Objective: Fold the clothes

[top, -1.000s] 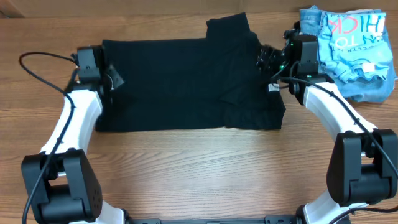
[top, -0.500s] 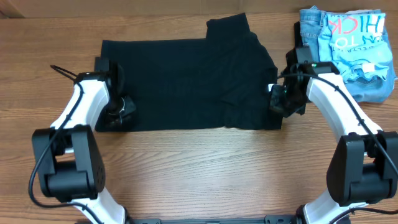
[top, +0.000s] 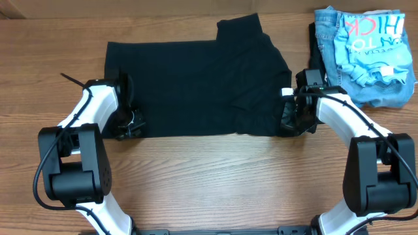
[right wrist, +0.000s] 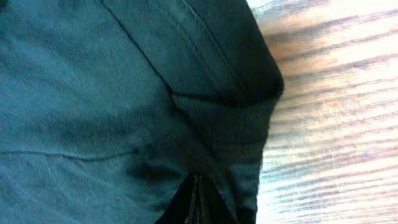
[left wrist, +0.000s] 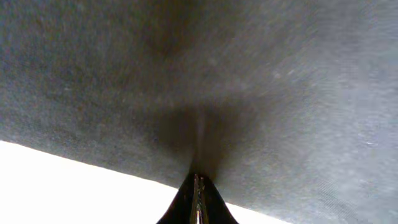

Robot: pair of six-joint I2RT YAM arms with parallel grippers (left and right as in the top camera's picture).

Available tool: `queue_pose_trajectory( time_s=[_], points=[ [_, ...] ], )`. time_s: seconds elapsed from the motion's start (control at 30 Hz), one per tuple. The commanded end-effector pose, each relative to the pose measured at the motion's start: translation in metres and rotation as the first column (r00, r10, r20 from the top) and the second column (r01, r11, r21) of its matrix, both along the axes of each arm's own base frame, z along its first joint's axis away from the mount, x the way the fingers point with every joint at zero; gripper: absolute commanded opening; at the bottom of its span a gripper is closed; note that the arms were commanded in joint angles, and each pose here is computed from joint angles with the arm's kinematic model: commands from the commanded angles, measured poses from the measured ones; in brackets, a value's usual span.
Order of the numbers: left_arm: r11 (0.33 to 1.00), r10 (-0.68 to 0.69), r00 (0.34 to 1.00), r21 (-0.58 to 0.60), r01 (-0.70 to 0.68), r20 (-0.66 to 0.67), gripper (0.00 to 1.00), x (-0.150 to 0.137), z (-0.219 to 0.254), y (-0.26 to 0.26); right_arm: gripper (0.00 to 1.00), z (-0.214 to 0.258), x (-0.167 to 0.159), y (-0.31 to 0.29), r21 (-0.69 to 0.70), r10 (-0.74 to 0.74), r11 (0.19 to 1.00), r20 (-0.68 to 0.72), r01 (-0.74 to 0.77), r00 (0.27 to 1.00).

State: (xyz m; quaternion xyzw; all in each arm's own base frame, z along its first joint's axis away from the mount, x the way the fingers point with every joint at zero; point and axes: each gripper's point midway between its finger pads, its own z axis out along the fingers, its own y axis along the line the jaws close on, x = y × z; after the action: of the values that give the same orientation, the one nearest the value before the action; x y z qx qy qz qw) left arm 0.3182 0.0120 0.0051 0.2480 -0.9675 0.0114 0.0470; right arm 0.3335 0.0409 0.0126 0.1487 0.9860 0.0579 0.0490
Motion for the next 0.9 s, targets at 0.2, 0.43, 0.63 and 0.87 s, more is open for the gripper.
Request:
queue_pose_trajectory(
  time_s=[0.2,0.43,0.63,0.87],
  points=[
    [0.973,-0.037,0.998,0.226,0.05,-0.058,0.04,-0.015,-0.01,0.04,0.04,-0.007,0.006,-0.043,-0.16,-0.066,0.984,0.053,0.073,0.996],
    [0.977,-0.039,0.999,0.207,0.039,-0.005,0.04,0.012,0.019,0.036,0.04,0.044,0.041,-0.046,-0.084,-0.043,0.995,0.107,0.052,0.993],
    [0.997,-0.046,0.998,0.059,0.048,-0.039,0.04,0.003,0.021,0.011,0.04,0.044,0.02,0.007,0.136,0.135,0.981,0.054,-0.141,0.989],
    [0.997,-0.046,0.997,0.066,0.05,-0.065,0.04,-0.015,-0.005,0.011,0.04,0.002,-0.005,0.016,0.177,0.139,0.974,0.024,-0.141,0.99]
  ],
)
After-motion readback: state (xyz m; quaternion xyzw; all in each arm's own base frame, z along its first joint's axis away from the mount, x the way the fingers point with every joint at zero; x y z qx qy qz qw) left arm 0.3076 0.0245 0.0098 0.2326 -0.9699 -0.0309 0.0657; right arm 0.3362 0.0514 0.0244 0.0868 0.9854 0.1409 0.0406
